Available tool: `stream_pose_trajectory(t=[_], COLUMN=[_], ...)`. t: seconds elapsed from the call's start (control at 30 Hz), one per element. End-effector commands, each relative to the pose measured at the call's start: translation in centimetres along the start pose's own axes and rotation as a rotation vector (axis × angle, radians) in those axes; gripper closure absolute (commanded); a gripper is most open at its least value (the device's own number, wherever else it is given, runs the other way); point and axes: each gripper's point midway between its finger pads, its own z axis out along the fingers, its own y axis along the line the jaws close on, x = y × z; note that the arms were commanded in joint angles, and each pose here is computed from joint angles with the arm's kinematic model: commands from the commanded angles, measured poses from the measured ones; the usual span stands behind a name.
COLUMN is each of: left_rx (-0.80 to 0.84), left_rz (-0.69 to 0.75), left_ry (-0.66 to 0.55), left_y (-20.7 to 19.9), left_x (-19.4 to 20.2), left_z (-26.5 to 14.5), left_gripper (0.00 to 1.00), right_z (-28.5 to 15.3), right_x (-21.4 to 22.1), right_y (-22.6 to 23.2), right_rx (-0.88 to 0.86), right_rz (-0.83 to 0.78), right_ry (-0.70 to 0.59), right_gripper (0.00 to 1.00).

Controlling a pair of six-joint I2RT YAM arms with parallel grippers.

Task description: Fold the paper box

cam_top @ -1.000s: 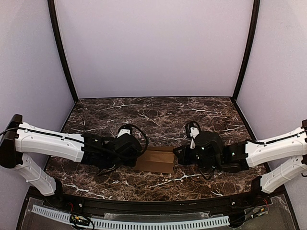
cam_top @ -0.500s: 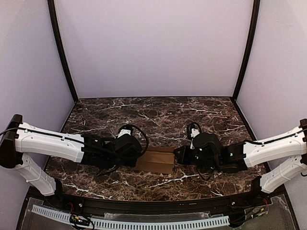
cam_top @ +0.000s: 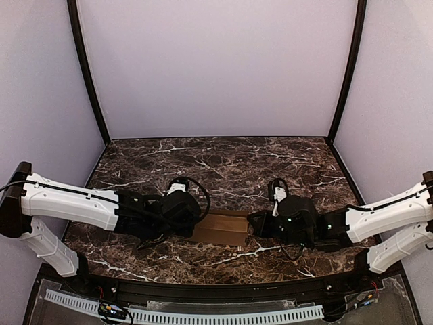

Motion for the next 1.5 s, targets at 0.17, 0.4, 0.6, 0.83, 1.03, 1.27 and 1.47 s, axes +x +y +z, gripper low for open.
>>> stream_pose_trajectory(t=[0.17,0.4,0.6,0.83,1.03,1.27,1.47], left_rx=[0.059,0.073,0.109,0.188,0.275,0.435,0.525], left_rz=[-0.022,-0.044,-0.066,0.016,0.112,0.210,0.158], left_ry=[0.015,0.053,0.085,0.125,0.176,0.205,0.154], left_y=[-1.4,-0.8,-0.6,-1.4,-1.6,-2.0,-2.6], left_x=[0.2,1.5,2.2,2.8,3.3,3.0,0.9], left_z=[-0.5,-0.6,-1.3,-2.3,-4.4,-8.4,-8.5], left_gripper=[0.99,0.99,0.87,0.68,0.53,0.48,0.75], right_z=[0.1,-0.1,-0.1,-0.3,-0.3,-0.1,0.3], right_x=[4.4,5.4,5.4,5.0,4.2,3.8,3.8], right_y=[-3.7,-5.2,-5.5,-6.2,-5.6,-5.2,-4.3], right_rx=[0.129,0.222,0.255,0.302,0.306,0.307,0.250], right_rz=[-0.066,-0.131,-0.152,-0.206,-0.293,-0.380,-0.475], right_ry=[0.097,0.109,0.100,0.095,0.085,0.085,0.087], right_gripper=[1.00,1.00,1.00,1.00,1.00,1.00,1.00])
